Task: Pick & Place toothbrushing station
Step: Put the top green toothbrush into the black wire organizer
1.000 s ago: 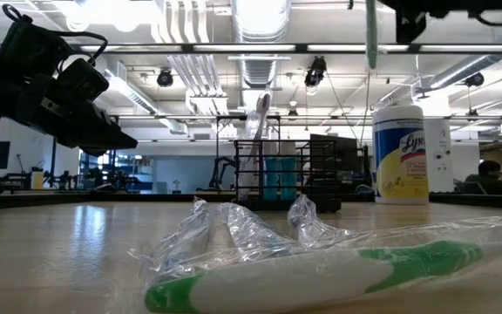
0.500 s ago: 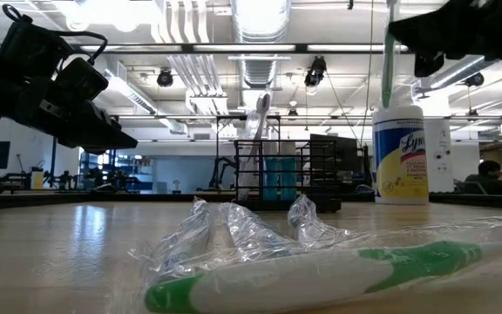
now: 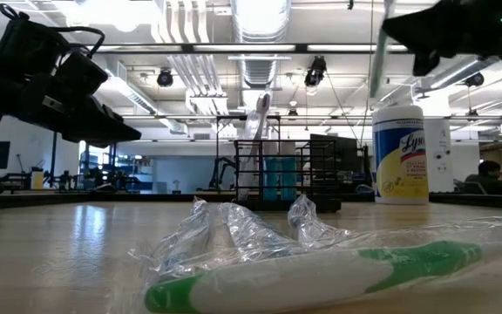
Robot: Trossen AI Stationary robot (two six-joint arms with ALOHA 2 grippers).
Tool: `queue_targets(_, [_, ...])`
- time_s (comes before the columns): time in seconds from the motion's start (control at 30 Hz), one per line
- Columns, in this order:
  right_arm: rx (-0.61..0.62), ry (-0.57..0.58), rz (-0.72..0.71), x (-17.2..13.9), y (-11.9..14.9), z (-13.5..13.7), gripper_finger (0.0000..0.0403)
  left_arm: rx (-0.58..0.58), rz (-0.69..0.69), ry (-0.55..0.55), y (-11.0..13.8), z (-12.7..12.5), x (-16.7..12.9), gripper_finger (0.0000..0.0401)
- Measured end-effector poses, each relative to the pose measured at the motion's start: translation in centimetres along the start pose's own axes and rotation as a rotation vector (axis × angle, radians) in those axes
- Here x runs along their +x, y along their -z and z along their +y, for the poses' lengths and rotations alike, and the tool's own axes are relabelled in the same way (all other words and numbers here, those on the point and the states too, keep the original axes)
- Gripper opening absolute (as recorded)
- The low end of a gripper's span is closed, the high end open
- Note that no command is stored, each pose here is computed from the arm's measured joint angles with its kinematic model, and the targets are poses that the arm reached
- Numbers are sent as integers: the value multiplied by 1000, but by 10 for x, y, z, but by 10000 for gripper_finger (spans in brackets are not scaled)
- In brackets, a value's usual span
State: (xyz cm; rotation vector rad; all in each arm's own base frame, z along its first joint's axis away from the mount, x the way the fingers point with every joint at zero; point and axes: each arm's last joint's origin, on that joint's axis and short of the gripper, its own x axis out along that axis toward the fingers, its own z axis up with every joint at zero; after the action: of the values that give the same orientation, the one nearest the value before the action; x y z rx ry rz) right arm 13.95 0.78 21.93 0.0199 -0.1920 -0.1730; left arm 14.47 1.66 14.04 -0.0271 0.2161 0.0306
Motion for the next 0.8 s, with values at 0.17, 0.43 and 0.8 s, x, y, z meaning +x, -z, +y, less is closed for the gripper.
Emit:
queue_targets(0.17, [-74,45,64,33,-11,-4,18,-26,-8,1,-1,0,0,16])
queue_targets(0.43, [-168,143,161,82,-7,-18,18,-26,-17,3,-2,0,0,16])
queue_targets(0.8, [-157,220,219,97,31,-33,18,-29,-9,3,-1,0,0,16])
